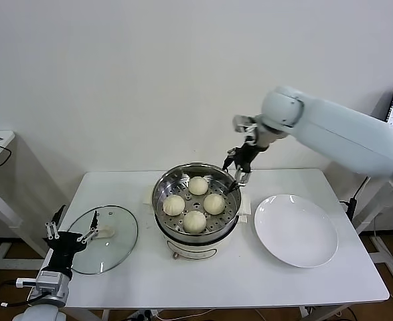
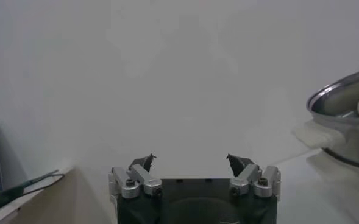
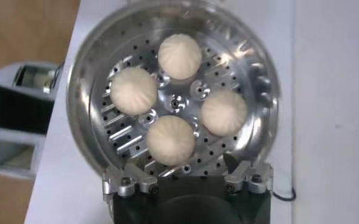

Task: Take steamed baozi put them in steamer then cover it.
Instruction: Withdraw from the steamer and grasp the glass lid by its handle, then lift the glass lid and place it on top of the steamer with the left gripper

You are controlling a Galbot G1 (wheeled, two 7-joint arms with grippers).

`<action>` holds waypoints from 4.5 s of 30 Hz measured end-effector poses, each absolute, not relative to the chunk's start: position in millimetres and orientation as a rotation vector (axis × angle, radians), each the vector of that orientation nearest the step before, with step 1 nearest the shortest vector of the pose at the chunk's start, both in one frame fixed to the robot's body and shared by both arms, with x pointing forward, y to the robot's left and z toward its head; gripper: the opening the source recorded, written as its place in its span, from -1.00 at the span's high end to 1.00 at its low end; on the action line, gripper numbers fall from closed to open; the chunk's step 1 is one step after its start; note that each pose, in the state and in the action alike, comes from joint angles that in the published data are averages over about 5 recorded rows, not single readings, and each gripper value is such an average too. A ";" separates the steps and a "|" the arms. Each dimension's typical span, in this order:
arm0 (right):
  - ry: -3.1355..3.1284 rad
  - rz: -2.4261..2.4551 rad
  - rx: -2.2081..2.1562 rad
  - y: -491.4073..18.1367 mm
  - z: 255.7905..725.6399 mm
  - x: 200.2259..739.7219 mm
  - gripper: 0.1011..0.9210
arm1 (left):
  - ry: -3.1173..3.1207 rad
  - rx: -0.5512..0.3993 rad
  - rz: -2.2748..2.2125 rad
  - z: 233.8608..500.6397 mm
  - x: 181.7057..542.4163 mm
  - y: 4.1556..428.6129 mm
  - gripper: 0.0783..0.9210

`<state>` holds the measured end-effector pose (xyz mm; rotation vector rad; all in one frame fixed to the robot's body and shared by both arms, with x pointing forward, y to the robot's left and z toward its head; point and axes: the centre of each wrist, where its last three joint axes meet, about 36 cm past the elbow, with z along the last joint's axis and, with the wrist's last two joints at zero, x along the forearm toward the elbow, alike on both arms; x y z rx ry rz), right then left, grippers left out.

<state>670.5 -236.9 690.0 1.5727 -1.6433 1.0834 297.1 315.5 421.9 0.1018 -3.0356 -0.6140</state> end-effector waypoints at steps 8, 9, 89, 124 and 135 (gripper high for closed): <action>-2.186 0.893 1.531 -314.2 660.3 629.6 -0.76 | -3.049 0.083 -0.594 427.7 299.8 310.0 -0.77; -2.261 0.862 1.509 -321.0 653.7 623.6 -0.76 | -3.051 0.084 -0.592 427.7 300.0 309.5 -0.77; -3.281 -0.441 -0.176 -299.3 349.0 327.2 -0.76 | -2.163 -0.030 -2.218 253.8 345.8 363.6 -0.77; -3.288 -0.420 -0.204 -302.7 336.0 332.5 -0.76 | -2.165 0.006 -2.221 246.4 382.4 362.8 0.74; -3.298 -0.426 -0.204 -303.7 337.9 335.3 -0.76 | -2.155 0.186 -2.285 308.3 365.6 365.7 0.74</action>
